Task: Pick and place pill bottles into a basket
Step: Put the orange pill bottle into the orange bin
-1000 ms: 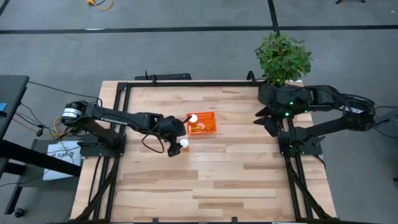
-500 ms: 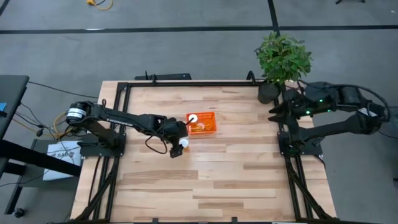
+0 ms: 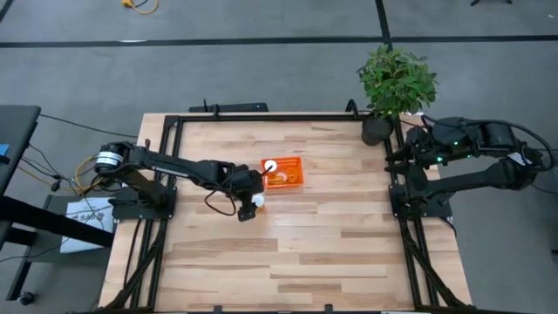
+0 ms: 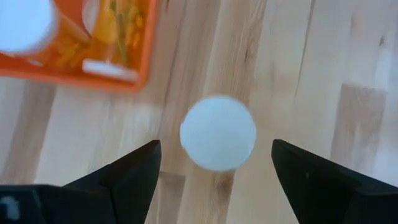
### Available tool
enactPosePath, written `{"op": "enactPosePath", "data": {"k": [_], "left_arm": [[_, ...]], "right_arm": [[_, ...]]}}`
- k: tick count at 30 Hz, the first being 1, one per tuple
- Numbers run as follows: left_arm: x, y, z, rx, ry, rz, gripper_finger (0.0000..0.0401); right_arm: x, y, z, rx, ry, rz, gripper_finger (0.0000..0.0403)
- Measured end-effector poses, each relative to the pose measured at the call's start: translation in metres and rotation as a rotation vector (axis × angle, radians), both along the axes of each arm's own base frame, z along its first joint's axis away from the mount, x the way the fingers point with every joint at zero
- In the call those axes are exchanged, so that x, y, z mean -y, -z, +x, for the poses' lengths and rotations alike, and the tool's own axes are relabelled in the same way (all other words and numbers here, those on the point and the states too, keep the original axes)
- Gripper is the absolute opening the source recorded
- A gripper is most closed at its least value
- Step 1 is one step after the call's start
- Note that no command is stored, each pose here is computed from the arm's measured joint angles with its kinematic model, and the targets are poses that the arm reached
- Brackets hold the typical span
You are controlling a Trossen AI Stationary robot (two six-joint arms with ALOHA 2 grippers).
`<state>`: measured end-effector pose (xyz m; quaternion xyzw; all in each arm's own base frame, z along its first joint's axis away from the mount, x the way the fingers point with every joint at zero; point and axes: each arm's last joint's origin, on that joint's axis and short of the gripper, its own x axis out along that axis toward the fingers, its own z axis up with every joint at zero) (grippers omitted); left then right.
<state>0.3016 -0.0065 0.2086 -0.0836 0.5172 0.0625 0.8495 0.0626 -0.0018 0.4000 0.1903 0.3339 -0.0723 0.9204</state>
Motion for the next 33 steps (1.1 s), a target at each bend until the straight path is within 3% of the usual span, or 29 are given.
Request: {"op": "enactPosePath", "data": {"k": [10, 33], "left_arm": [[0.002, 0.014, 0.003, -0.066, 0.044, -0.001, 0.0296], [0.003, 0.013, 0.007, -0.024, 0.177, 0.025, 0.0296]], "right_arm": [[0.000, 0.001, -0.001, -0.012, 0.005, 0.007, 0.0178], [0.000, 0.001, -0.001, -0.015, 0.017, 0.022, 0.0178]]}}
